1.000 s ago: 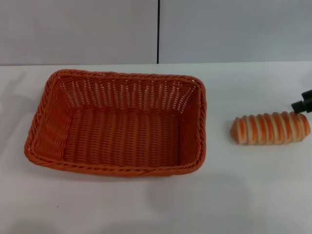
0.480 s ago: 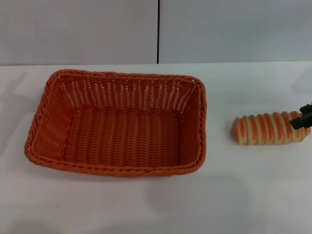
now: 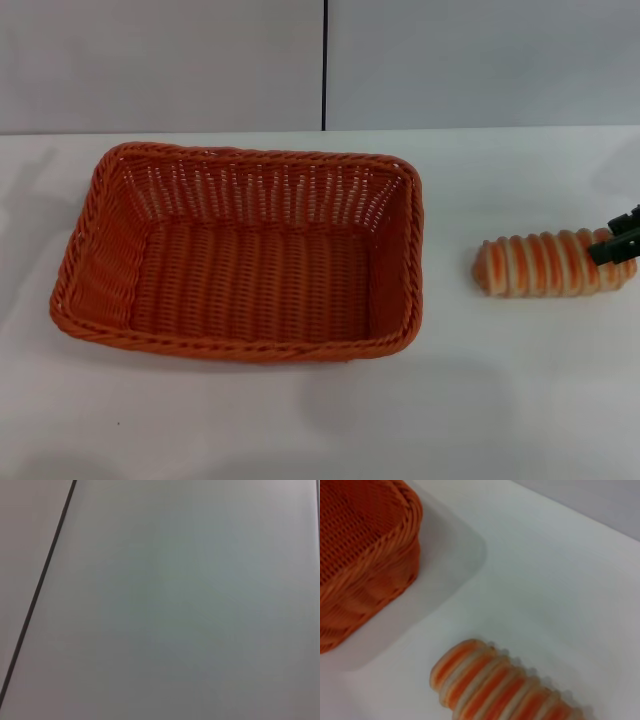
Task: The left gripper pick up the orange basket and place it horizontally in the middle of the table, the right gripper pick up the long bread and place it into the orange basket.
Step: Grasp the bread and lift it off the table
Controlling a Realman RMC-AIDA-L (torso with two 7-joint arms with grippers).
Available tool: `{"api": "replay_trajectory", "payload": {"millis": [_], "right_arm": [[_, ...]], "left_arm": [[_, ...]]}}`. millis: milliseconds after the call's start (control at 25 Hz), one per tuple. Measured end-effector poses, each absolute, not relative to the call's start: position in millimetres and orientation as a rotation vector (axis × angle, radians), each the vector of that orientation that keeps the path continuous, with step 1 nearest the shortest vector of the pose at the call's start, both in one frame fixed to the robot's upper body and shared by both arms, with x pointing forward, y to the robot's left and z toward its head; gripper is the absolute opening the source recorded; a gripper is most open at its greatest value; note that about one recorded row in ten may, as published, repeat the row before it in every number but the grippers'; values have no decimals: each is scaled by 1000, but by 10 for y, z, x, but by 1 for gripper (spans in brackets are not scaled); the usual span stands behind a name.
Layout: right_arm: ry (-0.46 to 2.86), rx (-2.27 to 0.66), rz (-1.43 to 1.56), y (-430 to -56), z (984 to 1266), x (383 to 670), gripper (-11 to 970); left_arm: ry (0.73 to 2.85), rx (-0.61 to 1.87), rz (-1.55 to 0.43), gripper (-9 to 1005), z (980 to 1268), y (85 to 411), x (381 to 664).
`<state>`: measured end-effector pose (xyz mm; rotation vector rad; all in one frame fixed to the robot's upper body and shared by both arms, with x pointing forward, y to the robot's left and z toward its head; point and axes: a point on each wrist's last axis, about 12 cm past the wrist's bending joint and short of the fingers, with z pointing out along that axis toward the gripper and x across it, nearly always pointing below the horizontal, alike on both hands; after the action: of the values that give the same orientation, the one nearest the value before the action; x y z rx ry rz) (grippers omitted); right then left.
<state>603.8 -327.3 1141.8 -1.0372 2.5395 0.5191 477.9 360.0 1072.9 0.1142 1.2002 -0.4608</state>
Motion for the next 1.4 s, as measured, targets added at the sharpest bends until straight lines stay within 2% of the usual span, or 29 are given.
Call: {"api": "replay_trajectory", "payload": {"millis": [1400], "right_arm": [[2580,-1030,521,-3177,11200,6030,540]], "left_arm": [[1218,88,-481,785,10688,3567,4785]]}}
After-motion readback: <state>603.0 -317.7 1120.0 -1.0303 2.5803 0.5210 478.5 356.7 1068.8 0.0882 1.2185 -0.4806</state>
